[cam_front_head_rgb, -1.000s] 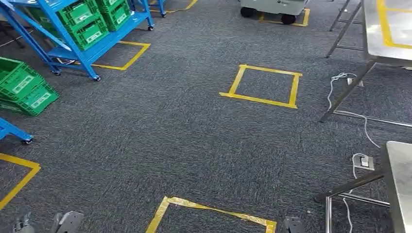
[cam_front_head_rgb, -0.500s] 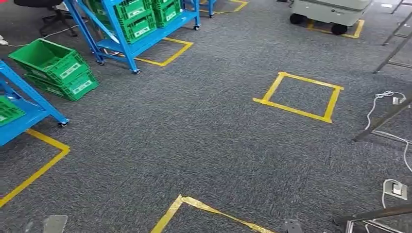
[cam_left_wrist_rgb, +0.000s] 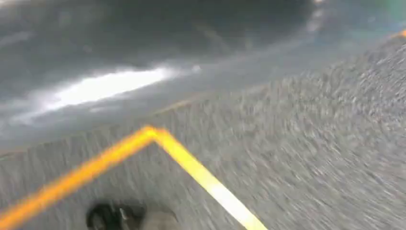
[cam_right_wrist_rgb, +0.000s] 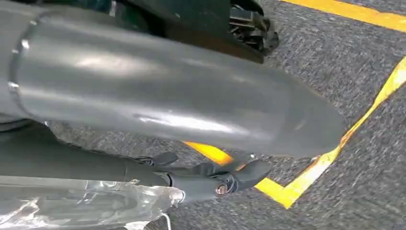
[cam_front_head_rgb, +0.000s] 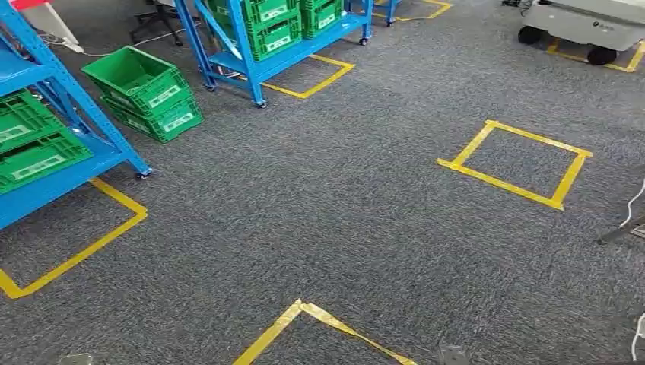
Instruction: Take the parts from the cabinet and place them on the table.
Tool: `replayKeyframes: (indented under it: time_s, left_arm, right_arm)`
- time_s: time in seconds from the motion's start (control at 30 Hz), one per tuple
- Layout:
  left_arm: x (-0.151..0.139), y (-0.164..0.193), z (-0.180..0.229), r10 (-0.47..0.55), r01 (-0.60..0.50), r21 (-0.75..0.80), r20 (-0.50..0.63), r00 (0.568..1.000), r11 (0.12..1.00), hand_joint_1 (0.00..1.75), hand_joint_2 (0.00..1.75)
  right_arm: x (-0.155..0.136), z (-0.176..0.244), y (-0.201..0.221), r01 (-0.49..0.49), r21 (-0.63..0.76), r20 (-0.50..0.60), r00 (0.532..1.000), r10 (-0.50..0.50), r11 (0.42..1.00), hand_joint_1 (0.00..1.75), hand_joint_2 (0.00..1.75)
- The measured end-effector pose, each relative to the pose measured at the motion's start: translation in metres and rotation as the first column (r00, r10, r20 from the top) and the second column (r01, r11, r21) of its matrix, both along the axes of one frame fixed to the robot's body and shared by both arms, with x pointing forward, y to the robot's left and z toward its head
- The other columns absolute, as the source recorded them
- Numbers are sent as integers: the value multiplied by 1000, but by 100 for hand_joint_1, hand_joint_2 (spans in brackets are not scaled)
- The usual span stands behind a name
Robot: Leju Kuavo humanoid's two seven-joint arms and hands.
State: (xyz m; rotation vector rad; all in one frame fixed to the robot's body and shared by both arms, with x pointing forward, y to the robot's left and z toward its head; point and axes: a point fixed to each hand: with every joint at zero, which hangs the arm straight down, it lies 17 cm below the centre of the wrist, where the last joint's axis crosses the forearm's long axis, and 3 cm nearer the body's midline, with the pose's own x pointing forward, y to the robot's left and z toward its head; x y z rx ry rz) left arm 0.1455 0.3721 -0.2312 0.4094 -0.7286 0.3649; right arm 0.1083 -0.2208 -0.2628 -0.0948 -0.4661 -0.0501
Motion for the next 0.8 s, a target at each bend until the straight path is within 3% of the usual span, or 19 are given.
replayKeyframes:
  time_s: [0.23,0.53,0.8]
  left_arm:
    - [-20,-2,-9,194,-194,-112,-19,981,974,0,0]
    - [-28,-9,-13,230,-234,-129,-46,972,964,0,0]
    - [-37,-7,-13,239,-243,-42,-87,967,969,0,0]
  right_arm:
    - [1,1,3,1,4,5,1000,-1,1000,0,0]
    - [-2,0,4,4,7,0,1000,-4,1000,0,0]
    - [-8,0,5,25,6,-6,1000,-25,1000,0,0]
